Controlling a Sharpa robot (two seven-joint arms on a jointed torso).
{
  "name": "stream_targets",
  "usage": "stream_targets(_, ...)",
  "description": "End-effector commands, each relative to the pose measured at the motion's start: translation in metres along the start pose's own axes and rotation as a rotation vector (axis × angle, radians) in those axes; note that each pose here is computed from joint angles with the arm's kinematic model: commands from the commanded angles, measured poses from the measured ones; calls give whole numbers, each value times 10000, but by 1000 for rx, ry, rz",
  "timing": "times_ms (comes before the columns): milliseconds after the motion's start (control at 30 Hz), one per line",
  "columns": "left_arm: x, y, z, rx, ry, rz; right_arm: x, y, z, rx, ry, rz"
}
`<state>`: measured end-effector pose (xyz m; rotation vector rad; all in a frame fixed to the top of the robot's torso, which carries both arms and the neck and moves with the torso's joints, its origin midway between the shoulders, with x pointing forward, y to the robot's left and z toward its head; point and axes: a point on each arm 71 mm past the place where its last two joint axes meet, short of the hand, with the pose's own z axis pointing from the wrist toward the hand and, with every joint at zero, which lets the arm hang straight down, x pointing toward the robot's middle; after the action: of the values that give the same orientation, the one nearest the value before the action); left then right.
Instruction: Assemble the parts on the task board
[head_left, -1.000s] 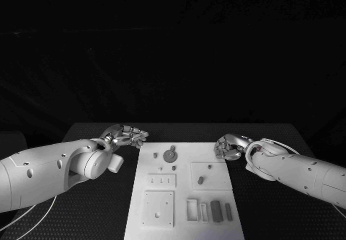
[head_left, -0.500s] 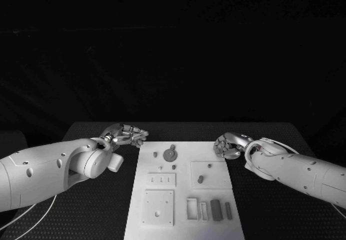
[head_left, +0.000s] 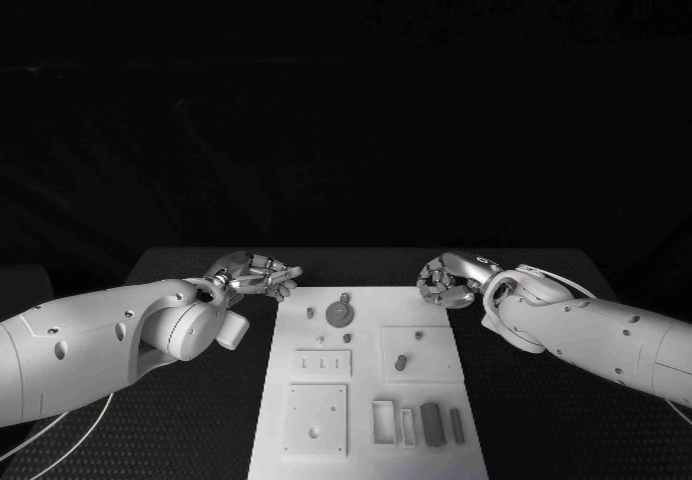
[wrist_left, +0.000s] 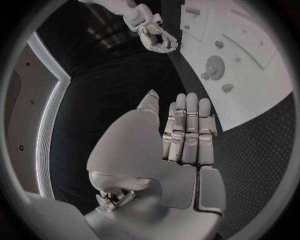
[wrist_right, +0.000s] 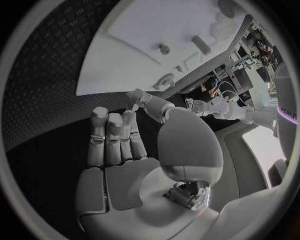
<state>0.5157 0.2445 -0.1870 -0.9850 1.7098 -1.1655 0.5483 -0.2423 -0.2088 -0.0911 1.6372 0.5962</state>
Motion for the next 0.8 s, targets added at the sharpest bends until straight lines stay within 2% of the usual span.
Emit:
stream_targets(33,119,-27,19,-32,81,60,-16,133,15,-4,-4,-32)
stream_targets(167,213,-46,13,-73,110,80,-49,330,35,-21,-6,-40)
stream_targets(367,414,-78,23,-113,147,96,-80,619,61,-42,-5,-21)
stream_targets(600,625,-108,120,-136,170,117,-107,951,64,-101,-17,-15)
stream_targets(800,746,-141,157,-127,172,94,-69,1203,75,-148,-6,-14)
